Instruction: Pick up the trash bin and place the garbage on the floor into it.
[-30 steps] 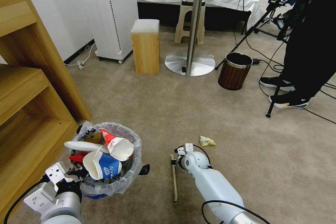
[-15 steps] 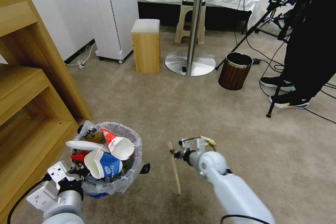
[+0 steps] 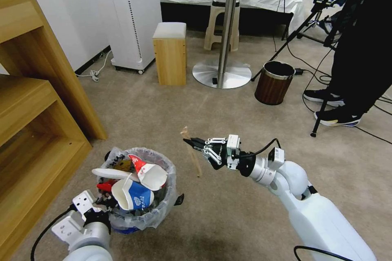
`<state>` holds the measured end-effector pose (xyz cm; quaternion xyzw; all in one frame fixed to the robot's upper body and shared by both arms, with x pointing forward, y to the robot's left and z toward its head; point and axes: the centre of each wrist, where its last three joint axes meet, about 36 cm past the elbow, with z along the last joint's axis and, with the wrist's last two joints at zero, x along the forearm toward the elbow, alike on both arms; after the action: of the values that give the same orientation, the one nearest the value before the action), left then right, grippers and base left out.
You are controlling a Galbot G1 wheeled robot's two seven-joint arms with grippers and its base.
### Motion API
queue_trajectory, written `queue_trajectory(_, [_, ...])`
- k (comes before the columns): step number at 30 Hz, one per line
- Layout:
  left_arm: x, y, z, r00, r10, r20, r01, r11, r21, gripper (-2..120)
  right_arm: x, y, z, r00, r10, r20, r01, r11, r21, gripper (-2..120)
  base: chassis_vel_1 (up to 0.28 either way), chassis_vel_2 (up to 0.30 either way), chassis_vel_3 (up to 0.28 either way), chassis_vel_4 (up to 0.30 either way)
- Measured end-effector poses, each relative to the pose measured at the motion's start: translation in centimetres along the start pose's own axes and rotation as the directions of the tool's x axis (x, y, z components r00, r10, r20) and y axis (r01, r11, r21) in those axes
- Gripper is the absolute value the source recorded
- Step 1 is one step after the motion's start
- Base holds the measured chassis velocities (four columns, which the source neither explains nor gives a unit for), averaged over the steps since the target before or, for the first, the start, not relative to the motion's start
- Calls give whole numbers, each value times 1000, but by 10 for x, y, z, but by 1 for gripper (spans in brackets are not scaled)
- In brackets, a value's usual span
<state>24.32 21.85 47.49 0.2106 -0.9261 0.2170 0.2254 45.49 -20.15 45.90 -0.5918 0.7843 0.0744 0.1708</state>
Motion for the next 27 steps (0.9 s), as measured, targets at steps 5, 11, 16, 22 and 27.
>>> queue_trajectory(5, [1, 0, 2, 1000, 0, -1, 0, 1000, -4, 0, -26, -11, 8, 996, 14, 88, -15, 1000, 13, 0, 0, 0, 0, 0])
queue_trajectory(11, [2, 0, 3, 1000, -2, 0, 2, 1000, -6, 0, -74, -35, -3, 980, -60, 192, 55, 998, 33, 0, 0, 0, 0, 0])
queue_trajectory(16, [5, -1, 1, 1000, 4, 6, -4, 1000, -3, 0, -82, -46, 7, 978, -103, 182, 97, 994, 41, 0, 0, 0, 0, 0])
queue_trajectory(22, [7, 0, -1, 1000, 4, 12, -3, 1000, -5, 0, -77, -51, 26, 982, -120, 146, 116, 992, 39, 0, 0, 0, 0, 0])
queue_trajectory(27, [10, 0, -3, 1000, 8, 14, -8, 1000, -5, 0, -78, -50, 47, 979, -132, 154, 129, 991, 27, 0, 0, 0, 0, 0])
